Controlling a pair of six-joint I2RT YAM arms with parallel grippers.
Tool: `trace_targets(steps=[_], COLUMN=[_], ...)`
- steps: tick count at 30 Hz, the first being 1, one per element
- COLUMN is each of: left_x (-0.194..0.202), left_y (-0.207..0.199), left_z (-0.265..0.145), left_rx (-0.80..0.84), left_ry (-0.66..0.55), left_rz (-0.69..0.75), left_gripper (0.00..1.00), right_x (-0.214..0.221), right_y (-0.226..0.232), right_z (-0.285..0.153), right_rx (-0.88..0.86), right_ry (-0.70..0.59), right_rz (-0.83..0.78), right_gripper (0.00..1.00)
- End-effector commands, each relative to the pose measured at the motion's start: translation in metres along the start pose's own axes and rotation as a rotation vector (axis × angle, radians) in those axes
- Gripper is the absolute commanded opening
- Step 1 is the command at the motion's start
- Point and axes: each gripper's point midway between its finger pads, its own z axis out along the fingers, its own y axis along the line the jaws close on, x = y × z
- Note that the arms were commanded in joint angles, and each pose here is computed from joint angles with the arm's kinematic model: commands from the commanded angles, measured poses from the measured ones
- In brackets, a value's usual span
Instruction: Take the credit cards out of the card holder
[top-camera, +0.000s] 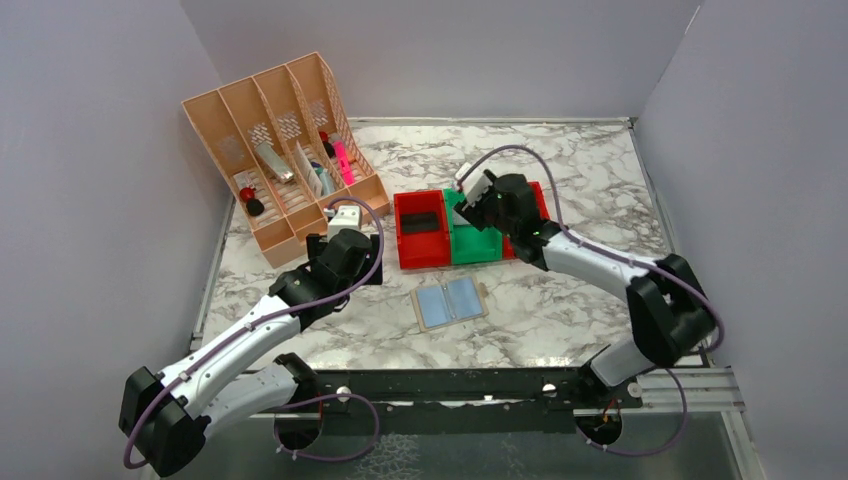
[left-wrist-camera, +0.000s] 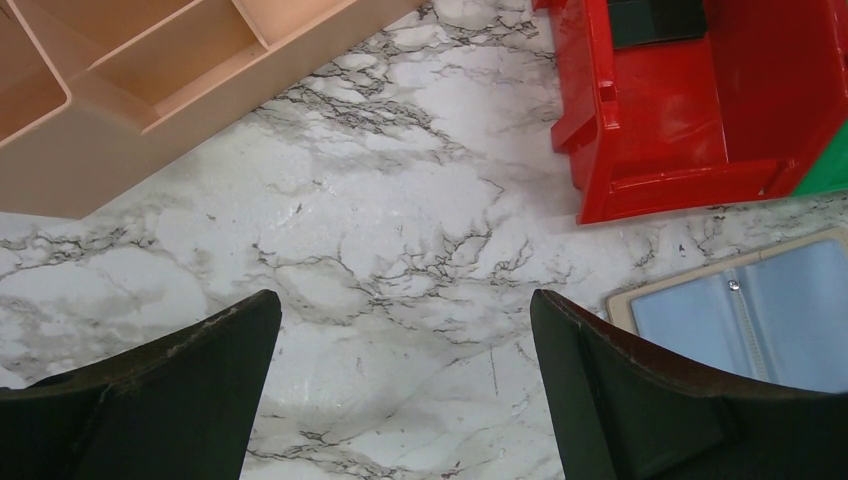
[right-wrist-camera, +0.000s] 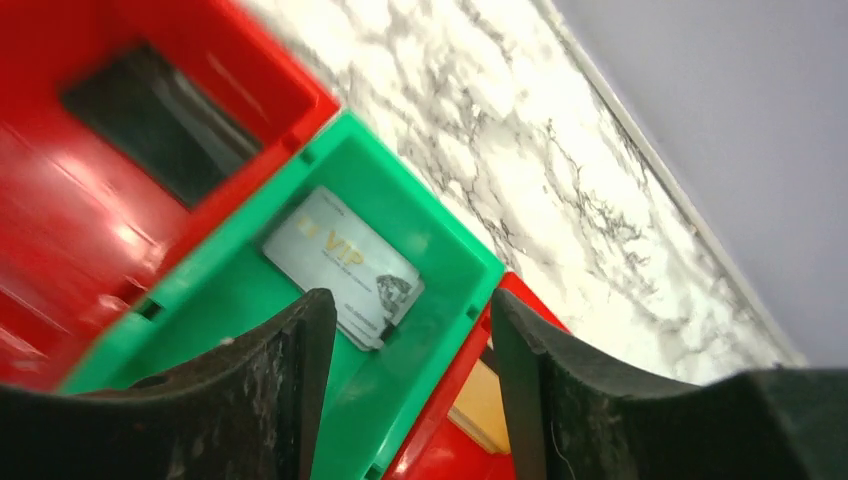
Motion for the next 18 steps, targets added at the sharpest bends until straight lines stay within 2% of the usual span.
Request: trace_targets(steps=[1,3,5,6,8,12,14,18], left_x=[-0.003,-0.002,0.000,0.001,0.004,0.005,0.007,0.016], left_y=[-0.002,-0.004,-0.010,-0.019,-0.049,-0.092,-0.113,-0.150], left_z=[-0.002,-0.002,-0.004,-0.004,-0.011,-0.020,-0.025,-0.034], left_rx=[0.014,0.025,0.067,0.120,0.287,0.501,0.606,0.795], left_ry=[0.001,0.007,0.018,0.028,0.065,0.109,0.139,0.219], left_rz=[0.001,0.008,0.019,0.036,0.061,0.014,-0.032,-0.117], left_gripper=[0.99,0.99,0.99,0.99,0.99,0.99,0.98,0.89], right_x=[-0.037,-0.034,-0.019,-0.015,-0.010,-0.011,-0.004,0.020], right_y=[0.005,0.029,0.063,0.081,0.109,0.145,0.154,0.161], right_z=[-0.043,-0.059,-0.075,-0.081,-0.091,-0.106,-0.109,-0.109], right_rx=[-0.045,-0.129,-0.231,-0.300,-0.409,-0.570,-0.580,-0.526], right_ry=[-0.048,0.053,0.181,0.202,0.218,0.227,0.264,0.347], right_rz=[0.577,0.796,0.935,0.974,1.042,1.168,1.199,1.187], right_gripper=[0.65,0.66,0.66,0.64,0.61,0.55,0.54,0.54])
